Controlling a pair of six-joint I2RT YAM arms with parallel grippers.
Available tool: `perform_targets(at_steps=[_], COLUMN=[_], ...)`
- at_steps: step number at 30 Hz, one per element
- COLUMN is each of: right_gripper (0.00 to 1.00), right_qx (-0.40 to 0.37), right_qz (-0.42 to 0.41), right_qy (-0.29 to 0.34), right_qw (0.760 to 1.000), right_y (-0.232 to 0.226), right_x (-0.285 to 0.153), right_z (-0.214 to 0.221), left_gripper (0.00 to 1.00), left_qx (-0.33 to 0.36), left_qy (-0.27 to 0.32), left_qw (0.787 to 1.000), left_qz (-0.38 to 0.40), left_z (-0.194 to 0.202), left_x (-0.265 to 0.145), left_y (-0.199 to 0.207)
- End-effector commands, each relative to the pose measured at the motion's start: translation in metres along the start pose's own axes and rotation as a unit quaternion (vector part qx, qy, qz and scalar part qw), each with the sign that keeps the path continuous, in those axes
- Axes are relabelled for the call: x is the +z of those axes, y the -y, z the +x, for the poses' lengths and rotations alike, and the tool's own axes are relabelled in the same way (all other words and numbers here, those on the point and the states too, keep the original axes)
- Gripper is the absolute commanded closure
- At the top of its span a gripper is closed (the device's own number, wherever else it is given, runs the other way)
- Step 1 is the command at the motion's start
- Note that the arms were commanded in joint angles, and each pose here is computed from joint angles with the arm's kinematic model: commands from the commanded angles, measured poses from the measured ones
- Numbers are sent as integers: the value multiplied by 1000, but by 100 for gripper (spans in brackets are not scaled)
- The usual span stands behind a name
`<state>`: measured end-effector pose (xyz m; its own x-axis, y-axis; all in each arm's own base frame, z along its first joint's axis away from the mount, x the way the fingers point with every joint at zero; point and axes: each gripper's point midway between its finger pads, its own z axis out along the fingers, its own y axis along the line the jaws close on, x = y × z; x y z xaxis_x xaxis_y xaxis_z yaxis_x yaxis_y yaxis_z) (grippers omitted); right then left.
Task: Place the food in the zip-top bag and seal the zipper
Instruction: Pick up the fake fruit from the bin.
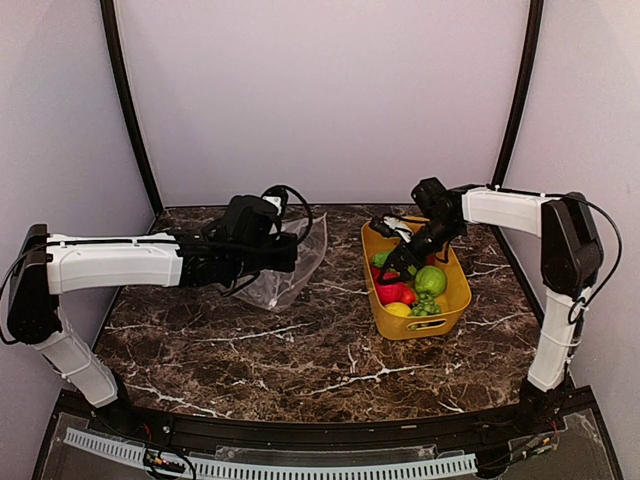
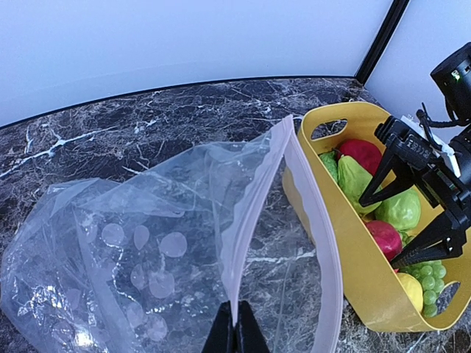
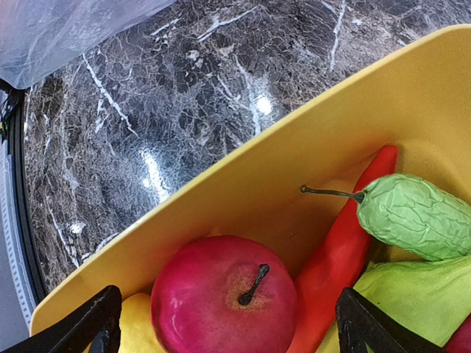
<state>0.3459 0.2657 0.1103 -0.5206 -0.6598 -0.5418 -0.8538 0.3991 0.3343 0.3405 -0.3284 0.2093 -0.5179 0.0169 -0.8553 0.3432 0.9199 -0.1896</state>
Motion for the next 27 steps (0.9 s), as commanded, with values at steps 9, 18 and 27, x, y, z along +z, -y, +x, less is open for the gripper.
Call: perform_targets(at_steps=[9, 18, 27], right_gripper=[8, 33, 50], right_qx=[2, 18, -35], right_qz=[1, -9, 49], right_qy=[-32, -42, 32], right_qw=[999, 999, 998], right_y=[-1, -6, -32], right_x=[8, 9, -65], right_z=[20, 25, -24], left_gripper=[99, 99, 99], left_qx=[7, 5, -11], left_qy=[-15, -20, -24], left_qw=[1000, 1000, 1000], left_qz=[0, 4, 15], left_z=[9, 8, 8], left_x=[-2, 2, 5], left_y=[-3, 1, 7])
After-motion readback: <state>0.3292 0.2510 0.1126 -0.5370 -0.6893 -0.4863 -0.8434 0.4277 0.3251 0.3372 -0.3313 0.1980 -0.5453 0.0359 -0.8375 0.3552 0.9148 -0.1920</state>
